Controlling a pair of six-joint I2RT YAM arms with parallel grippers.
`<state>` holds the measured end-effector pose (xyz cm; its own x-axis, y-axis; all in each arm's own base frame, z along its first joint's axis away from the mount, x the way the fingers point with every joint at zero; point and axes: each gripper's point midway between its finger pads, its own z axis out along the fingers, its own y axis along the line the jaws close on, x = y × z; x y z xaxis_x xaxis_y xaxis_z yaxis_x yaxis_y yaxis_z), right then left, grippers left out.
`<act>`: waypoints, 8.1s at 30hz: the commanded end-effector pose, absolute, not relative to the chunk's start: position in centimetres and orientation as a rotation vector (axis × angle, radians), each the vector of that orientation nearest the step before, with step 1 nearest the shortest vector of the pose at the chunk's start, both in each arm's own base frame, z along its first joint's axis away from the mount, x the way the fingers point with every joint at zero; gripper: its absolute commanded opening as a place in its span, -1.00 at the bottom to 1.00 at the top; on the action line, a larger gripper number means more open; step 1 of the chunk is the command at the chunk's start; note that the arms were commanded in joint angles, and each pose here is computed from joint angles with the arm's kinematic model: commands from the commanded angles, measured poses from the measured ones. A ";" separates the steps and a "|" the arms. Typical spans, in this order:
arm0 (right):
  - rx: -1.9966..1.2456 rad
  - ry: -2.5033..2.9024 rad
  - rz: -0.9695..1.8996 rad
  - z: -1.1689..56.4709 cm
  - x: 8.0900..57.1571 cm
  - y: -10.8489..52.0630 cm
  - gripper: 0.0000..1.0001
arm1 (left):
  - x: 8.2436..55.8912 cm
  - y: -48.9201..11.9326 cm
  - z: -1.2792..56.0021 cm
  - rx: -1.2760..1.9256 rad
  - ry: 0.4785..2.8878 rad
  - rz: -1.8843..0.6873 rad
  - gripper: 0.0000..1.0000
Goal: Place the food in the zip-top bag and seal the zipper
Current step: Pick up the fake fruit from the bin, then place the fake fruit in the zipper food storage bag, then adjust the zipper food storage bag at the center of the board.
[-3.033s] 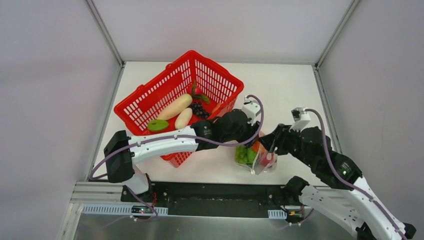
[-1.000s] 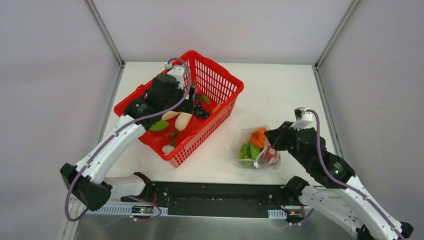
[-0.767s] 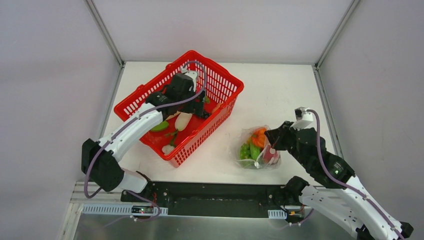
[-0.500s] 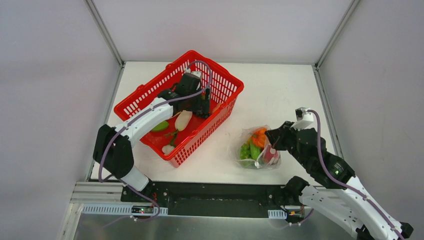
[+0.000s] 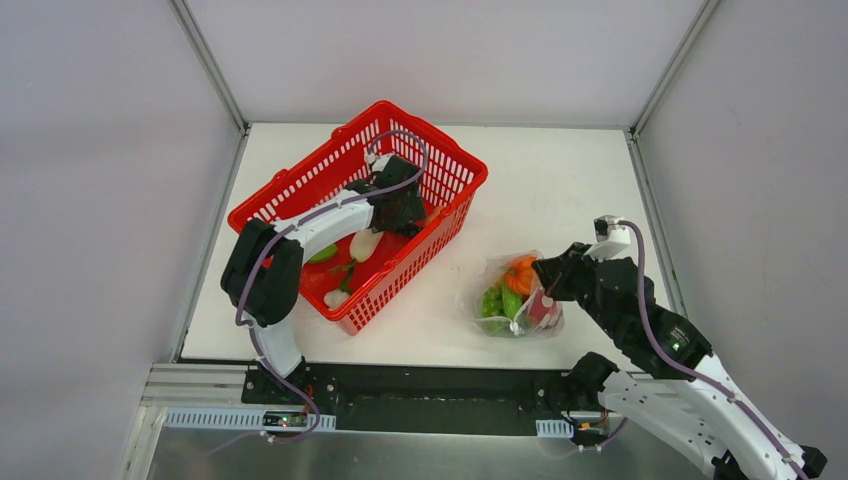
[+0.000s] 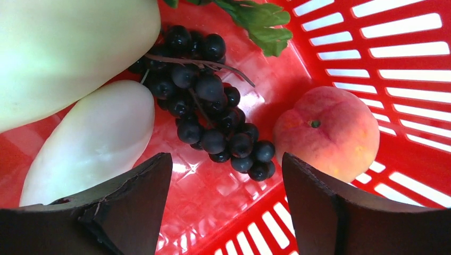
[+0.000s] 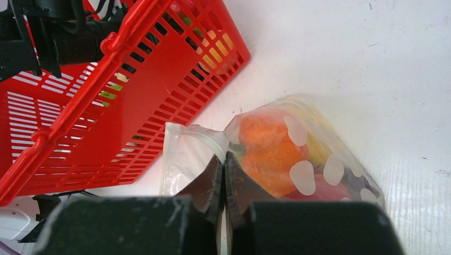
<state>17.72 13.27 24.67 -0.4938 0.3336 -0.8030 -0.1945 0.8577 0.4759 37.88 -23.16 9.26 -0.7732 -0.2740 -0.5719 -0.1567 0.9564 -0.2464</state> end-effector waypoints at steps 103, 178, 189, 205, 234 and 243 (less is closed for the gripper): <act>0.118 1.862 0.848 28.0 17.5 15.3 -1.00 | 10.6 -39.0 28.0 1.064 1.962 -1.248 -1.00; 0.187 1.761 1.100 29.9 16.8 17.4 -1.00 | 14.8 -35.8 18.8 0.859 2.109 -0.749 0.26; 0.003 1.845 1.078 29.0 15.8 18.9 -1.00 | 16.7 -35.4 18.6 0.762 2.126 -0.638 -0.45; -0.100 1.789 0.942 28.9 14.8 16.0 -0.10 | 15.3 -32.7 27.0 0.303 2.109 -0.936 -1.00; -0.467 1.575 0.998 27.4 11.0 16.5 0.65 | 22.3 -25.5 30.7 -0.524 1.876 -1.139 -1.00; -0.522 1.573 1.090 26.3 11.2 19.2 0.17 | 23.7 -23.8 30.9 -0.556 1.856 -1.092 -1.00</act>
